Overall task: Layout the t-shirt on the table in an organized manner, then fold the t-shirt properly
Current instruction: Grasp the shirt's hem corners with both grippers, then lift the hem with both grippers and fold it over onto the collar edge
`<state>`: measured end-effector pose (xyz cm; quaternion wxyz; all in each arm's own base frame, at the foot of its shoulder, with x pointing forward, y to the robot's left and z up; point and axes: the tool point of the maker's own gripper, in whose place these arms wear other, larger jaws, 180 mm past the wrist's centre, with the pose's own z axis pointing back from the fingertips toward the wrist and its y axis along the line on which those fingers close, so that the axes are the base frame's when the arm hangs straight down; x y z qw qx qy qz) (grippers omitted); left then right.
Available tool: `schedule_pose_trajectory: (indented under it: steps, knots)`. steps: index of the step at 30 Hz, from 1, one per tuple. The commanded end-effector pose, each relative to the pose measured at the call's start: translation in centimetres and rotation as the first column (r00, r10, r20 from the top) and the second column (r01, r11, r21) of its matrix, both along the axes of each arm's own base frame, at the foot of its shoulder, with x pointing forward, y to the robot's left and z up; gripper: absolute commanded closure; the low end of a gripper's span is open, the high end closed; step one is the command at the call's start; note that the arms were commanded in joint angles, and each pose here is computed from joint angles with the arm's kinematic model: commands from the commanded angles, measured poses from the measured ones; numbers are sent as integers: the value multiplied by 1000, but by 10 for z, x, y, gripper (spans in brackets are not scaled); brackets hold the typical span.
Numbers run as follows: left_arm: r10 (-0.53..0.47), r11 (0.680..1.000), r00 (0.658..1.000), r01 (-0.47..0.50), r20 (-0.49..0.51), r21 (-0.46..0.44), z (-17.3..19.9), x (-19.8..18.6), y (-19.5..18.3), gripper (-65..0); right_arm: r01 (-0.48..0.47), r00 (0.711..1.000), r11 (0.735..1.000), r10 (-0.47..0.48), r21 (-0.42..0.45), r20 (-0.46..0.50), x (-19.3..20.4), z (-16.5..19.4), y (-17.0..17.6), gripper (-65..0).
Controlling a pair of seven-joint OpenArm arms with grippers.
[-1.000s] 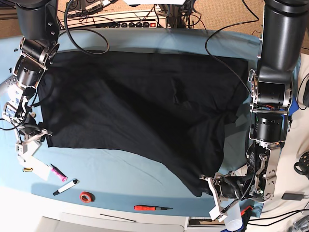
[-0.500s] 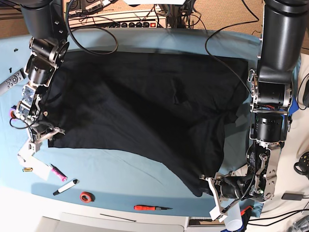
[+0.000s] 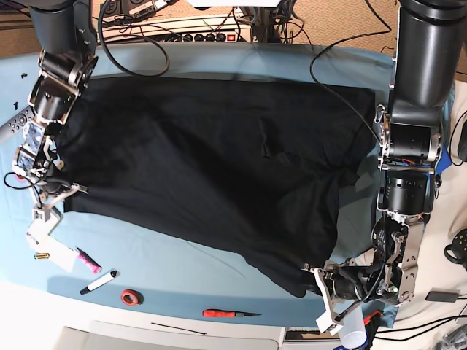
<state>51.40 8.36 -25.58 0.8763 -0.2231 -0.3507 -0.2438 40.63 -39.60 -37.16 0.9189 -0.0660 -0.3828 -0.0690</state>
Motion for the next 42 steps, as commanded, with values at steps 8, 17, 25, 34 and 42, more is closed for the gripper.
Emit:
schedule_pose_trajectory:
  steps: [8, 17, 25, 34, 42]
  knots:
    - [6, 1000, 997, -4, 74, -19, 33, 14, 2, 0, -7, 979, 993, 31, -118, 201, 29, 96, -13, 0]
    - [-65, 986, 992, 48, -106, -160, 37, -19, 10, 0, -107, 977, 994, 110, -25, 182, 28, 103, 14, 0]
    - [-103, 977, 982, 70, -160, -203, 43, -37, 35, 0, -200, 961, 975, 175, 99, 214, 3, 93, 32, 0]
    - [-172, 941, 968, 106, -184, -320, 16, -65, 22, 0, -196, 948, 975, 161, 103, 273, -59, 116, 19, 0]
    - [-270, 930, 948, 212, -168, -299, -19, -120, -1, 0, -140, 964, 980, 102, 143, 246, -99, 100, -1, 0]
